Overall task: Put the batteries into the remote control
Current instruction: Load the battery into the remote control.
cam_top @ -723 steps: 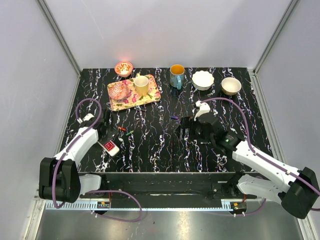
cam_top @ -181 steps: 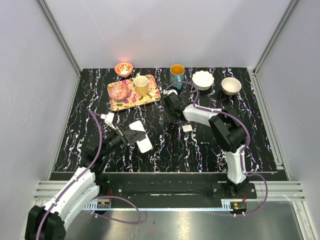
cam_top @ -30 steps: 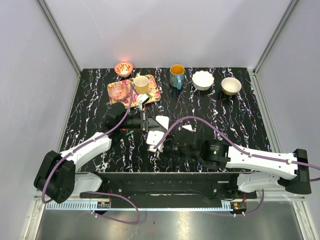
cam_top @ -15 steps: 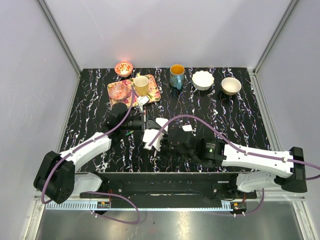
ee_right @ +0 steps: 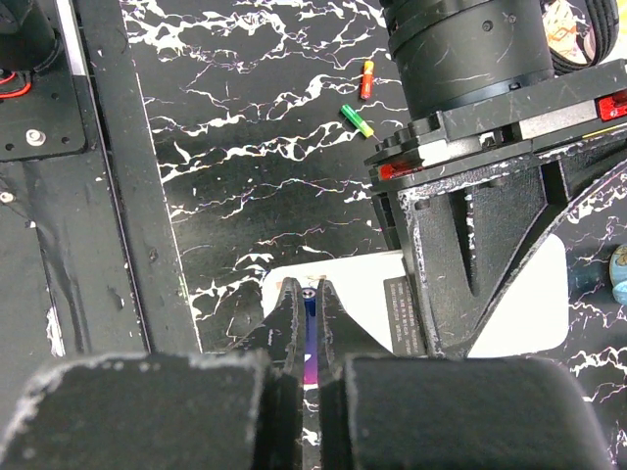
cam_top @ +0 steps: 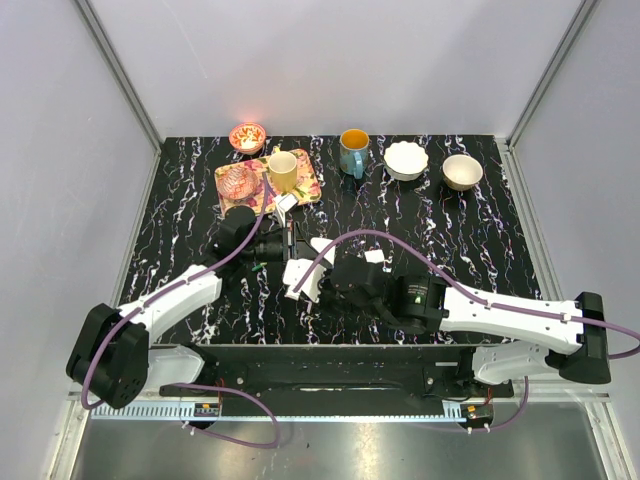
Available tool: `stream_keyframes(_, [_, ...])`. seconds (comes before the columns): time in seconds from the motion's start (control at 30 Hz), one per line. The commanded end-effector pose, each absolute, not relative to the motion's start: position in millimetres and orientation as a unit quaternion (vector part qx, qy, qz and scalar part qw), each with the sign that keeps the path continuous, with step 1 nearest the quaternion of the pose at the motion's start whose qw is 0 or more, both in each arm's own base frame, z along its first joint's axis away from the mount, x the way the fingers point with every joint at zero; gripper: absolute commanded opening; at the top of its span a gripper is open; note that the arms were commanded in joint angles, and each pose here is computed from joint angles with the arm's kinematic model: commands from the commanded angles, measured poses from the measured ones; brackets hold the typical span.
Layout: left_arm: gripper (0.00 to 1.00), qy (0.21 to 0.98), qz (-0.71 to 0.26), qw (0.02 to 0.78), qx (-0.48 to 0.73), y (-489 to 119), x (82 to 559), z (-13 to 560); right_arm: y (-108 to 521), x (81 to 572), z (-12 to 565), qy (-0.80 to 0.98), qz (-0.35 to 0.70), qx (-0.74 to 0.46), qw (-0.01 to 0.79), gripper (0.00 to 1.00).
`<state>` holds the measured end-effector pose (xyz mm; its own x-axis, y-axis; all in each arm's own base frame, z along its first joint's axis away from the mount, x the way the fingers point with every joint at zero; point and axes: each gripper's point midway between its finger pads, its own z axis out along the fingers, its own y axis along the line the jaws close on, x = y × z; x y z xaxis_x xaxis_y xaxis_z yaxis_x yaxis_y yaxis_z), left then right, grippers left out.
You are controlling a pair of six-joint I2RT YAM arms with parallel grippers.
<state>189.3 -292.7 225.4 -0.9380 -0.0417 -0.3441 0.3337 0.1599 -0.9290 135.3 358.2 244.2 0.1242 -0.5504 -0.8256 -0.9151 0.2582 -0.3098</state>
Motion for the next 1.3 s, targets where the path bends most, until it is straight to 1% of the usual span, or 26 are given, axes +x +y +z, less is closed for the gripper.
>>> stream_keyframes(0.0, [0.0,0.714,-0.661,0.19,0.127,-293,191,263,365,137,262,0.631,0.199,-0.566,0.493,0.0])
stream_keyframes(0.13, [0.0,0.72,-0.656,0.188,0.126,-292,191,257,369,142,284,0.618,0.208,-0.541,0.531,0.0])
stream_keyframes(0.23, [0.0,0.723,-0.656,0.182,0.121,-293,190,251,371,143,293,0.613,0.214,-0.534,0.541,0.0])
stream_keyframes(0.57, [0.0,0.715,-0.661,0.188,0.128,-293,190,259,376,139,275,0.621,0.215,-0.548,0.517,0.0])
stream_keyframes(1.27, [0.0,0.707,-0.664,0.199,0.139,-295,193,275,362,131,248,0.641,0.205,-0.568,0.473,0.0])
